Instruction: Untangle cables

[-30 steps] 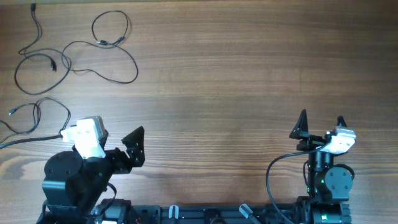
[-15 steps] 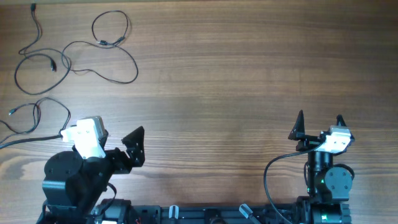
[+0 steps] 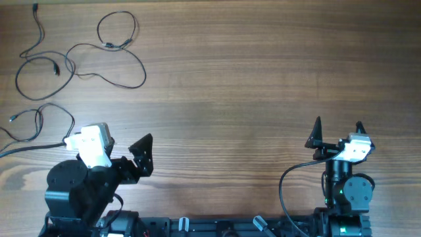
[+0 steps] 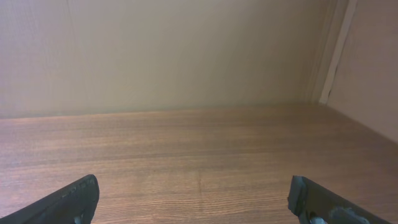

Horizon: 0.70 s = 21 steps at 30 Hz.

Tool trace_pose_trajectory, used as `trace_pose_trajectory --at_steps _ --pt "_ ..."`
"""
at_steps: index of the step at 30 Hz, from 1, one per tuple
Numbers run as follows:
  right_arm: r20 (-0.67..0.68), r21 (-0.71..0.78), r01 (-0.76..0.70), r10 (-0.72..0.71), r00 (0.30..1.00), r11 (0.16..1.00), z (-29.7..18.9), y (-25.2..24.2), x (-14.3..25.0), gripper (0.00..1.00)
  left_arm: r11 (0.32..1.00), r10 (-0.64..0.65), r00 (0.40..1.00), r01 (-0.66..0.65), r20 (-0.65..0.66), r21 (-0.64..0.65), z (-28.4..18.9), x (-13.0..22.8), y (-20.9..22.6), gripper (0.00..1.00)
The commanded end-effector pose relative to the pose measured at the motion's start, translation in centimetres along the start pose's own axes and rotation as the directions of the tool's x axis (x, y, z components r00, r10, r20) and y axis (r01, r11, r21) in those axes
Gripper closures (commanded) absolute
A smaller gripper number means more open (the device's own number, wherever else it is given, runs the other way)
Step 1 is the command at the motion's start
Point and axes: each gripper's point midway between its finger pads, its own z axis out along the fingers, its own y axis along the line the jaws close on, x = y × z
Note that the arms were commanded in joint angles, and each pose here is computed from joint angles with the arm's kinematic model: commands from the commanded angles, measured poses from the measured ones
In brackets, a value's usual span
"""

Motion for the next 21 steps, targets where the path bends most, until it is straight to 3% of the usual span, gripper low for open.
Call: trace_pose_trajectory --at_steps 1,10,14,21 --pt "0.015 -0.004 0.017 -0.017 1.000 1.000 -0.1 0.0 -0.2 0.00 1.000 0.021 0.999 -0.021 0.031 0.001 -0.6 -0.1 0.0 0.00" --pt "0.015 -0.005 0.017 -0.017 1.000 1.000 -0.1 0.0 -0.2 0.00 0.999 -0.029 0.974 0.018 0.225 0.052 -4.8 1.9 0.4 0.00" --pt "0.015 -0.004 0.017 -0.017 1.000 1.000 -0.1 0.0 -0.2 0.00 0.997 -0.024 0.970 0.006 0.243 0.076 -4.5 3.4 0.7 0.00" --pt "0.015 -0.005 0.017 -0.017 1.000 1.000 -0.1 0.0 -0.2 0.00 0.996 -0.006 0.929 -0.025 0.369 0.080 -1.9 0.8 1.1 0.00"
